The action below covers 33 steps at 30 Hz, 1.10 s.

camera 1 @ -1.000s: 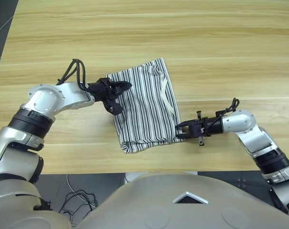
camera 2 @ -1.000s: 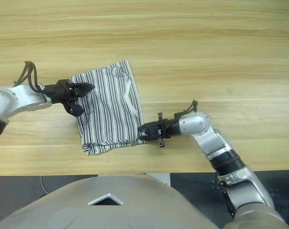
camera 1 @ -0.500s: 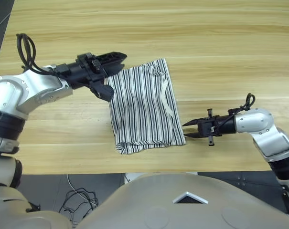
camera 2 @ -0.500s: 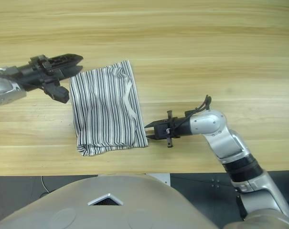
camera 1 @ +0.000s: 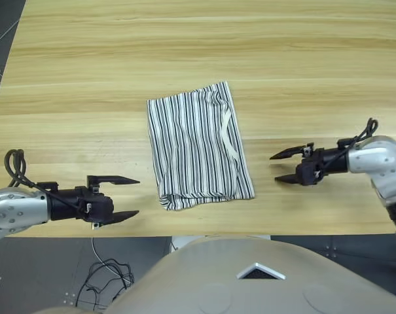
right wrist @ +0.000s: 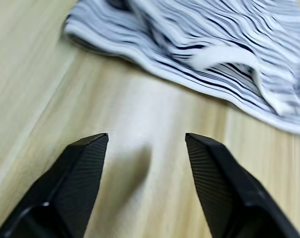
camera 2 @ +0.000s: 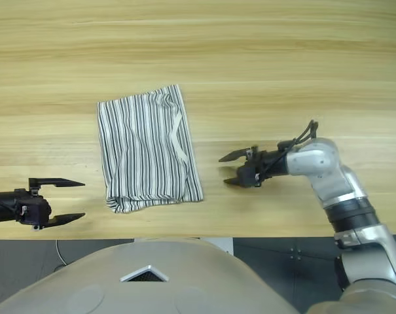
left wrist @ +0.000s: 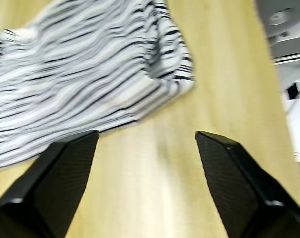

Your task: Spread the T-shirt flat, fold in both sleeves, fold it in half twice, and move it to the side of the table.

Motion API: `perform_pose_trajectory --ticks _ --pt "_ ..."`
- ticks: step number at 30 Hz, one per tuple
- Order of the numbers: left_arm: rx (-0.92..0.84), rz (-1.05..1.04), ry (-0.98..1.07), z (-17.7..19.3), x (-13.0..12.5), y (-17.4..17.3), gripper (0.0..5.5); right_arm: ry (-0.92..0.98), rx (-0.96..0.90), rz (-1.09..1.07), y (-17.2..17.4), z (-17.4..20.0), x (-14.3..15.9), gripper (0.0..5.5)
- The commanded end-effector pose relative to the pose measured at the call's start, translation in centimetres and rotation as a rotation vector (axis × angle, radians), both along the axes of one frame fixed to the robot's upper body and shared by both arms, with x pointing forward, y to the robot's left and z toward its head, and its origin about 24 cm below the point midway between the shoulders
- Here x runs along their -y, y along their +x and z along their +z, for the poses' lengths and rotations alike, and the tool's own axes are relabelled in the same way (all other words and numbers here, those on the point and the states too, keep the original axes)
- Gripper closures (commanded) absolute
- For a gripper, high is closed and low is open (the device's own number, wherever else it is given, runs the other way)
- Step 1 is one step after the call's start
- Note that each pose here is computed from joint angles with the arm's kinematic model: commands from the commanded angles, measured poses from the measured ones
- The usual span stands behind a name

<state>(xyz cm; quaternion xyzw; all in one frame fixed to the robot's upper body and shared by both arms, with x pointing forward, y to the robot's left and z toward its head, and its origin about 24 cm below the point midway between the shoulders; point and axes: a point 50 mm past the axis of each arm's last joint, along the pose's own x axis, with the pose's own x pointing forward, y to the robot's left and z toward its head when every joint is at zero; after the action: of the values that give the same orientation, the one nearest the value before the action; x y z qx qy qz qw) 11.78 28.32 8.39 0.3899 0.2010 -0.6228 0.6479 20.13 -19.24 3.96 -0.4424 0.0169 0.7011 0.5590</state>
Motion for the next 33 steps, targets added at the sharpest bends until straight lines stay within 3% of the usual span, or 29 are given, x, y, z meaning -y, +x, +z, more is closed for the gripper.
perform_pose_trajectory --ticks 1,7,16,33 --pt "0.008 -0.039 0.026 -0.3 0.4 -0.1 1.34 0.0 0.042 0.095 -0.5 -1.1 -0.3 2.15" --pt "0.097 -0.097 -0.011 -2.1 2.3 -0.1 1.34 0.098 0.061 0.183 -1.8 -2.1 -1.3 2.15" --pt "0.092 -0.11 -0.031 -4.2 3.6 -0.5 1.34 0.217 0.118 0.246 -2.2 -2.5 -3.7 2.15" --pt "0.063 -0.157 -0.027 -6.4 4.7 -0.2 1.34 0.246 0.171 0.294 -2.0 -3.6 -6.2 2.15"
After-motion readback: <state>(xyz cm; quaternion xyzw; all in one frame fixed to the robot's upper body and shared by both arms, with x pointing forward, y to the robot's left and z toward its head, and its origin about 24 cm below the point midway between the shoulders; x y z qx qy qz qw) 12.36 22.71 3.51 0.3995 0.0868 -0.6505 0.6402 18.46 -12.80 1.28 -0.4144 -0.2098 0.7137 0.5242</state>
